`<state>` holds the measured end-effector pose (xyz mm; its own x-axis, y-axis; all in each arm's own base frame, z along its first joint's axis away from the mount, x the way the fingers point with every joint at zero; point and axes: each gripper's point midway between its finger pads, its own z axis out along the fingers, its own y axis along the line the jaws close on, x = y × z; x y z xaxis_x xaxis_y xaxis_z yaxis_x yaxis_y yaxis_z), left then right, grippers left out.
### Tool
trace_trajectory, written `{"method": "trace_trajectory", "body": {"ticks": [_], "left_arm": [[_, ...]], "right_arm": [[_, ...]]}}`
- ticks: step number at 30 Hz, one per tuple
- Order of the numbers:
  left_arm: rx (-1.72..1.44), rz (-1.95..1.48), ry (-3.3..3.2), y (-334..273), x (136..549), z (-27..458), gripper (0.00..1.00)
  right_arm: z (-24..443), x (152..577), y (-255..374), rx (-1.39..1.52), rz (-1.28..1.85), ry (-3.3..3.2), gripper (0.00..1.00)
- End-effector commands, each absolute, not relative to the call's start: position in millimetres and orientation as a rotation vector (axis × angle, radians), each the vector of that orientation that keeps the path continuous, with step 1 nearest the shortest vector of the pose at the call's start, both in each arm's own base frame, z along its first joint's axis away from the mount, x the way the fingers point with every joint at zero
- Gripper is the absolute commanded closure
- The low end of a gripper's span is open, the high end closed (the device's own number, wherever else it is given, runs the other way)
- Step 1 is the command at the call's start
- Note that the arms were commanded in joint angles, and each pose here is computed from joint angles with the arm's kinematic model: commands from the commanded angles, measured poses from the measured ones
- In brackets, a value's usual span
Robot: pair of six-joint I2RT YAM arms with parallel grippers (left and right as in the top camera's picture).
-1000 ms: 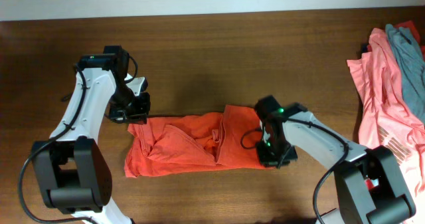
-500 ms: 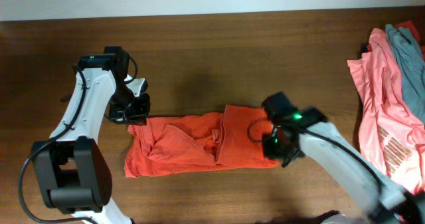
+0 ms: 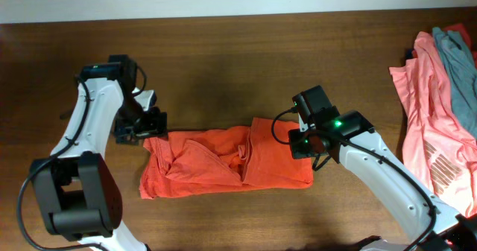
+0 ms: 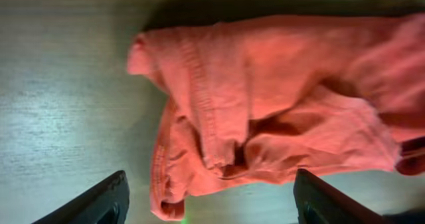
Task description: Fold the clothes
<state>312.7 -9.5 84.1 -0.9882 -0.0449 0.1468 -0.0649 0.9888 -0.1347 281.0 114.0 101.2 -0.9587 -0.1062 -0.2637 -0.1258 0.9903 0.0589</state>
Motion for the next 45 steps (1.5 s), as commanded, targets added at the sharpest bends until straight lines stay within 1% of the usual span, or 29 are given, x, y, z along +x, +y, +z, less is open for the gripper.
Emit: {"method": "trace_trajectory", "body": {"ticks": [1, 7, 11, 15, 17, 18, 20, 21, 22, 23, 25, 26, 29, 33, 36, 38, 40, 42, 43, 45], "left_arm": [[0.115, 0.197, -2.962, -1, 297, 69, 0.21], [0.116, 0.196, -2.949, -2, 282, 32, 0.20], [0.116, 0.198, -2.951, -2, 275, 14, 0.20], [0.117, 0.221, -2.967, -5, 275, 6, 0.20], [0.115, 0.234, -2.975, -7, 275, 2, 0.23], [0.092, 0.283, -2.980, -12, 276, 0, 0.31], [0.041, 0.399, -2.984, -26, 275, -3, 0.43], [0.039, 0.403, -2.985, -27, 275, -4, 0.46], [0.033, 0.413, -2.984, -29, 274, -5, 0.57], [0.025, 0.424, -2.981, -32, 273, -6, 0.62], [0.003, 0.435, -2.973, -38, 270, -7, 0.91], [-0.003, 0.449, -2.969, -41, 270, -6, 1.00], [0.015, 0.439, -2.958, -37, 269, -3, 1.00], [0.161, 0.324, -2.990, 7, 280, 20, 1.00], [0.396, 0.170, -3.026, 63, 292, 50, 1.00], [0.553, 0.158, -3.067, 95, 307, 75, 1.00], [0.639, 0.144, -3.110, 116, 318, 104, 1.00], [0.646, 0.136, -3.151, 120, 328, 130, 1.00], [0.611, 0.157, -3.168, 111, 333, 145, 1.00], [0.546, 0.166, -3.175, 97, 336, 157, 1.00]], "right_arm": [[102, 283, 109, -0.166, 0.070, 2.863, 0.53], [105, 284, 104, -0.133, 0.061, 2.867, 0.53], [127, 299, 60, 0.108, 0.018, 2.858, 0.51], [137, 303, 30, 0.178, 0.027, 2.863, 0.50], [136, 300, 18, 0.199, 0.010, 2.876, 0.50], [135, 297, 10, 0.200, -0.003, 2.891, 0.50], [134, 293, -1, 0.233, -0.013, 2.906, 0.50], [134, 293, -2, 0.240, -0.016, 2.907, 0.50], [134, 292, -4, 0.250, -0.016, 2.909, 0.50], [134, 292, -4, 0.250, -0.017, 2.909, 0.50], [134, 292, -4, 0.250, -0.016, 2.909, 0.50], [134, 292, -4, 0.250, -0.016, 2.909, 0.50], [134, 292, -4, 0.244, -0.018, 2.910, 0.50], [133, 290, -5, 0.234, -0.026, 2.919, 0.50], [133, 290, -5, 0.235, -0.026, 2.919, 0.49], [133, 290, -5, 0.234, -0.026, 2.919, 0.49], [133, 289, -5, 0.235, -0.025, 2.922, 0.49], [133, 289, -5, 0.234, -0.025, 2.924, 0.49], [133, 288, -4, 0.232, -0.025, 2.928, 0.49], [133, 287, -4, 0.233, -0.026, 2.931, 0.49]]}}
